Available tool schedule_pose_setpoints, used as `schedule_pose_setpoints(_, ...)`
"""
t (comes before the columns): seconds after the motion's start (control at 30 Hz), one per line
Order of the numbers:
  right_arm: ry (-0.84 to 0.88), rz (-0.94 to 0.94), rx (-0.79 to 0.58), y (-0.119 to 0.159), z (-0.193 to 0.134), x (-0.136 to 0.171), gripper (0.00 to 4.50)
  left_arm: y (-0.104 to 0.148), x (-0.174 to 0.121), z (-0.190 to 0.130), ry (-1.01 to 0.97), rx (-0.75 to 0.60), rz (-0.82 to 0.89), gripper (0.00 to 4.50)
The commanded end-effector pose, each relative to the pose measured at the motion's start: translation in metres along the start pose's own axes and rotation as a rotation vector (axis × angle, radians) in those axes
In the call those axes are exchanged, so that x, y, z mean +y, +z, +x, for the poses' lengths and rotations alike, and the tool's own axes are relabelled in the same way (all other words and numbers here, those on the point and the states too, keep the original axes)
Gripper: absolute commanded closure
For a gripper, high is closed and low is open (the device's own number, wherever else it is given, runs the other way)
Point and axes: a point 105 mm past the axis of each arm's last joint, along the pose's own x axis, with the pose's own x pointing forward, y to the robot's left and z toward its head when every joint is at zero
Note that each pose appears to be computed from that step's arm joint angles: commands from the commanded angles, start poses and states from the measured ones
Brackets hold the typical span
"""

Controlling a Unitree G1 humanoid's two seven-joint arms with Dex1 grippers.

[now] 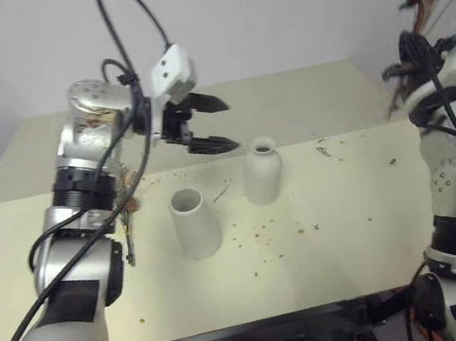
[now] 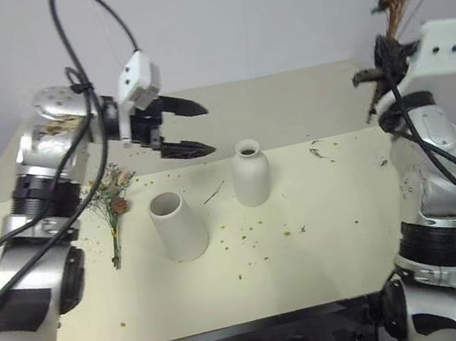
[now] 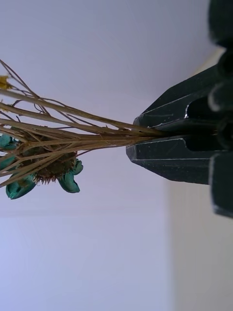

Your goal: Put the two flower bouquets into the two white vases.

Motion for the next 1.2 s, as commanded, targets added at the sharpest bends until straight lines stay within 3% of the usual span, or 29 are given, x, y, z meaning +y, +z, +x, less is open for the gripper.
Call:
schedule_pose_setpoints(0.03, 0.071, 0.131, -0.108, 0.023, 0.005, 0.029, 4.48, 0.003, 0.003, -0.016, 0.036, -0.021, 0.013, 0.0)
schedule_pose_setpoints(0.27, 0.177, 0.3, -0.099, 0.002, 0.01, 0.077, 4.48, -0.017, 0.003, -0.031, 0.08, -0.006, -0.051, 0.0)
schedule_pose_setpoints(0.67, 0.305, 0.405, -0.074, -0.019, 0.02, 0.134, 4.48, -0.032, -0.006, -0.033, 0.086, -0.003, -0.094, 0.0)
schedule_pose_setpoints(0.93, 0.393, 0.382, -0.012, -0.045, 0.017, 0.154, 4.48, -0.026, -0.001, -0.028, 0.096, -0.009, -0.063, 0.0)
schedule_pose_setpoints(1.2, 0.413, 0.325, -0.036, -0.056, 0.013, 0.148, 4.48, -0.019, -0.001, -0.032, 0.107, -0.032, -0.046, 0.0)
